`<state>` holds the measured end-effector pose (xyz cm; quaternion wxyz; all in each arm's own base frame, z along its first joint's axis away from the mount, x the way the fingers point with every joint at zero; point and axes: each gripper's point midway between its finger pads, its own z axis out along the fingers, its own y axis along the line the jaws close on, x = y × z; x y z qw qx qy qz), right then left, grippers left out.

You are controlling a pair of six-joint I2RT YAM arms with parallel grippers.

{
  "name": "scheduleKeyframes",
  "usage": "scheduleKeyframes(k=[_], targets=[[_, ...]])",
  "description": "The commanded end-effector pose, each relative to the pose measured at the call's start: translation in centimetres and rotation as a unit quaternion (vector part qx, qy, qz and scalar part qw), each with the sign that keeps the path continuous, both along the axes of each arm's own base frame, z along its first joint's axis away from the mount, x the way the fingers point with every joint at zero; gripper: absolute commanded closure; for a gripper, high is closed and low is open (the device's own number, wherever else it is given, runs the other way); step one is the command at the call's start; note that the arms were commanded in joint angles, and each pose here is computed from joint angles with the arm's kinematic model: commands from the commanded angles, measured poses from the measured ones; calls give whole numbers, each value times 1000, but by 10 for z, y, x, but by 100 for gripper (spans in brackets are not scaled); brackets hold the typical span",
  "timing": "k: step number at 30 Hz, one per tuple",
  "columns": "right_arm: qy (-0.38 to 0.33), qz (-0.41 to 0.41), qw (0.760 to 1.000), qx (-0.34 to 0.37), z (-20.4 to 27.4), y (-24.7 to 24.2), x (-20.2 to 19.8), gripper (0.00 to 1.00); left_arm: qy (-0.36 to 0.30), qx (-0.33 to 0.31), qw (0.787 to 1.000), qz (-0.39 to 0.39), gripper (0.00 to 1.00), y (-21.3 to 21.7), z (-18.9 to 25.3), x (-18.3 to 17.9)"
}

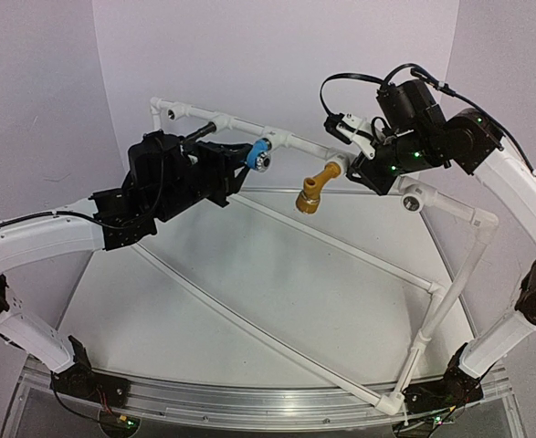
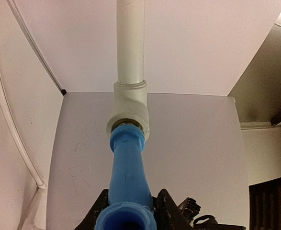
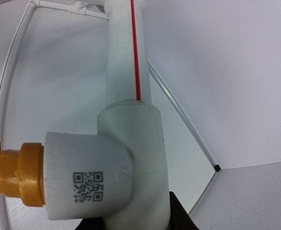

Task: Install the water faucets

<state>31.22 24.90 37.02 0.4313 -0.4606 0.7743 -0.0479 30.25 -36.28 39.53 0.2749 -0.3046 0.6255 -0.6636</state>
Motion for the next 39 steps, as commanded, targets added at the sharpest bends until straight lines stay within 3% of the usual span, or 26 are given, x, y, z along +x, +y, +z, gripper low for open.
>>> scheduleKeyframes(k=[1,9,20,35,39], targets=[[58,27,998,-16,-29,8,-15,100,-33,121,991,40,100,7,-21,28],[58,27,998,-16,-29,8,-15,100,-88,207,974,30,100,1,-27,31],[60,27,998,-12,-29,8,-16,100,-120,248,961,28,100,-5,-44,37],[60,30,998,-16,-31,7,-17,100,-214,370,903,32,100,-1,-19,39],[58,28,998,-19,-31,6,-17,100,-228,370,900,47,100,8,-10,36]])
